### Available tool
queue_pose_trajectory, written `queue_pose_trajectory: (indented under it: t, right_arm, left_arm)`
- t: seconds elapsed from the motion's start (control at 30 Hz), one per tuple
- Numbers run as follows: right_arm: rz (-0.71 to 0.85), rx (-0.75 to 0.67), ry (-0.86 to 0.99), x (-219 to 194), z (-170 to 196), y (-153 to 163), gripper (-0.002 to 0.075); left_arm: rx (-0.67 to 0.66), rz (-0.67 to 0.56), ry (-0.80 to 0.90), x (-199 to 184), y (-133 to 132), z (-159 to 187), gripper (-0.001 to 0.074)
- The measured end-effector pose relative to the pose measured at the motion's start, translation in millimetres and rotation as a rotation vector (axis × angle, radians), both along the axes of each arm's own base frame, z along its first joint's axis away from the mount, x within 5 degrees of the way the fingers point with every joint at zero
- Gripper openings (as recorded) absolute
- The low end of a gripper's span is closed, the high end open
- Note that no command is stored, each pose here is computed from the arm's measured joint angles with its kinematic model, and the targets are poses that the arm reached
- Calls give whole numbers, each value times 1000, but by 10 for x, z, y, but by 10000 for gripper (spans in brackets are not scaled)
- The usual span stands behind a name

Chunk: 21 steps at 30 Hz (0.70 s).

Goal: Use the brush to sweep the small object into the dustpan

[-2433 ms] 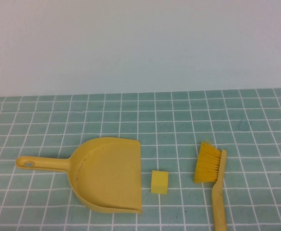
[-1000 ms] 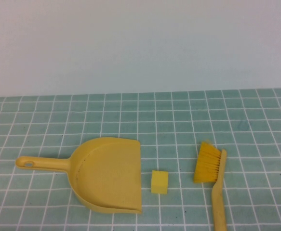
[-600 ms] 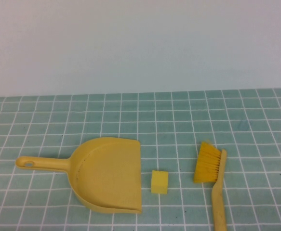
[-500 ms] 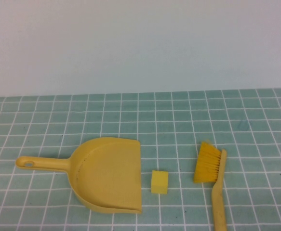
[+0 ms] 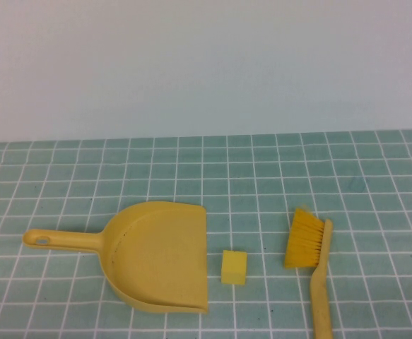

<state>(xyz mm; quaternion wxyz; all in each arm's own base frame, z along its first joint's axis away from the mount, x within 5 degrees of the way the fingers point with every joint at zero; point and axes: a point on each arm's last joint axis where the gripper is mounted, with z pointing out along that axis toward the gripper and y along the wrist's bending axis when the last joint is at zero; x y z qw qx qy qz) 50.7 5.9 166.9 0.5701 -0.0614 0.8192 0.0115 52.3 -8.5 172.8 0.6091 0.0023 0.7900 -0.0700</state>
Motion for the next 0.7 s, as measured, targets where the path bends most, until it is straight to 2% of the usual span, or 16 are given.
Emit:
queue_pose_trajectory:
  t: [0.7]
  right_arm:
    - [4, -12, -1, 0, 0, -1, -1]
  left_arm:
    - [0, 0, 0, 0, 0, 0, 0]
